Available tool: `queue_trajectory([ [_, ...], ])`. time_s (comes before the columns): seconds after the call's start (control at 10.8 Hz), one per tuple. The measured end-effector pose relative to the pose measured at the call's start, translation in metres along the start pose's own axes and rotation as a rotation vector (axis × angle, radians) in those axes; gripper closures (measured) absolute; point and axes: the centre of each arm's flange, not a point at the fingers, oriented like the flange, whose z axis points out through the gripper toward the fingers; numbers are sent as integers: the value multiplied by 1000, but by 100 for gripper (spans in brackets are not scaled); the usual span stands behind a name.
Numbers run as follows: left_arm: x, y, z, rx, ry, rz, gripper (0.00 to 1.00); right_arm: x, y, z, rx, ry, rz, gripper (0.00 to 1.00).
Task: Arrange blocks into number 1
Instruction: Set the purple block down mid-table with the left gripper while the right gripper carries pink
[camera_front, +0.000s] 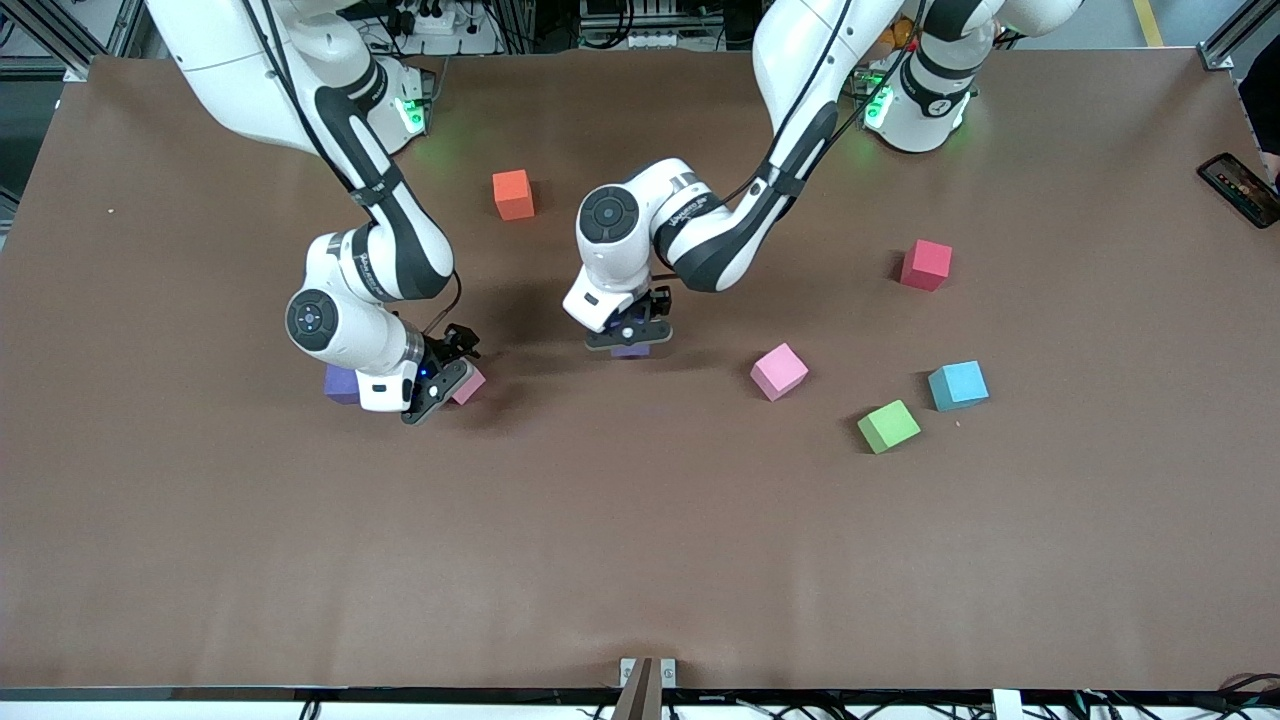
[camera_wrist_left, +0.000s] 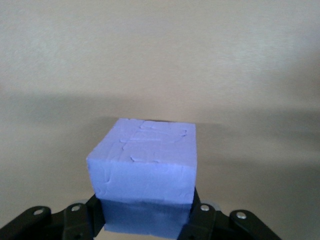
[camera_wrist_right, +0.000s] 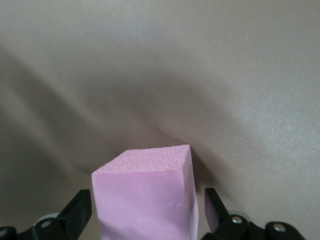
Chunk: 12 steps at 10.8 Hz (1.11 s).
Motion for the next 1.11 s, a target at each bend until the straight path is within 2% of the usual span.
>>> queue_trajectory([
  [0.19,0,3,0,-7,1,15,40,-1,2,1,-3,1,-11,10],
  [0.28,-1,3,1,-6,-1,17,40,-1,2,0,-4,2,-10,19],
  [0.37,-5,5,5,-4,-6,23,40,0,3,-2,-5,6,-10,35],
  [0.46,-9,7,9,0,-11,30,40,2,2,-6,-7,15,5,40],
  [0.83,-20,12,24,16,-25,45,40,14,-17,-30,-9,48,221,40],
  [1.02,-26,15,30,23,-30,54,37,13,-18,-42,-8,63,375,40],
  [1.11,-37,20,36,30,-34,71,23,12,-15,-48,-8,73,476,40],
])
